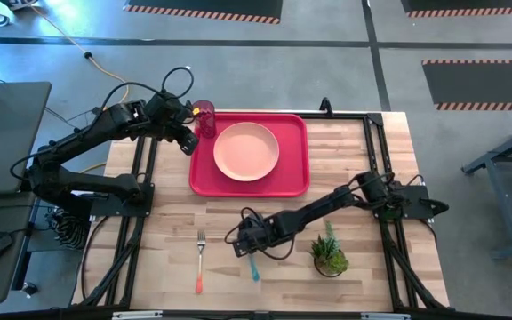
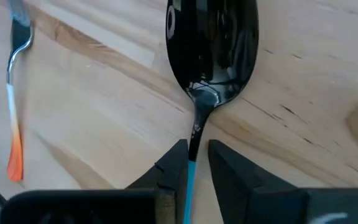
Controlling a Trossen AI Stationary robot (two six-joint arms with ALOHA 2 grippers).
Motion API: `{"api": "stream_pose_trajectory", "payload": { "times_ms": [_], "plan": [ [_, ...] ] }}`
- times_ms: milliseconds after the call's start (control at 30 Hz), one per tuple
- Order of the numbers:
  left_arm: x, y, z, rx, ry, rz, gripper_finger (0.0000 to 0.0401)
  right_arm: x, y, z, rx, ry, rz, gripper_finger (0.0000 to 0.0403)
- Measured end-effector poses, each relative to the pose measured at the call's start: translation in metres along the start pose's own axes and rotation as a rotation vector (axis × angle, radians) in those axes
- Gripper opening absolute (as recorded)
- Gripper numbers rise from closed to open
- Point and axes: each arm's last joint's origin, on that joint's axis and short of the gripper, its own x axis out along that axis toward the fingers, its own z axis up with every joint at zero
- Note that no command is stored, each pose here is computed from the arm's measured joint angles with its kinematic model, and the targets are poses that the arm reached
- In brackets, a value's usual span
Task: Pick and place plate/cup/fork/spoon on tray
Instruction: Put the blue spoon on the red tray to the right of the pink plate
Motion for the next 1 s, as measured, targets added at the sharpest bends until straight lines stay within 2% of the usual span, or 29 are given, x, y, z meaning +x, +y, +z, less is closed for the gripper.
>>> {"api": "stream_pose_trajectory", "payload": {
  "times_ms": [433, 533, 667, 1000],
  "plan": [
    [0.0, 0.0, 0.0, 0.043, 0.0, 0.0, 0.0102, 0.0005, -0.0045, 0.0058, 0.062, 0.021, -0.04, 0.0049],
    [-0.0001, 0.0, 0.0001, 0.042, 0.0, 0.0, 0.0102, 0.0005, -0.0055, 0.0059, 0.072, 0.021, -0.049, 0.0033],
    [0.0, 0.0, 0.0, 0.044, 0.0, 0.0, 0.0102, 0.0006, -0.007, 0.006, 0.072, 0.018, -0.063, 0.0007],
    [0.0, 0.0, 0.0, 0.052, 0.0, 0.0, 0.0102, -0.0032, -0.0035, 0.0067, 0.037, 0.009, -0.062, 0.0004]
  ]
}}
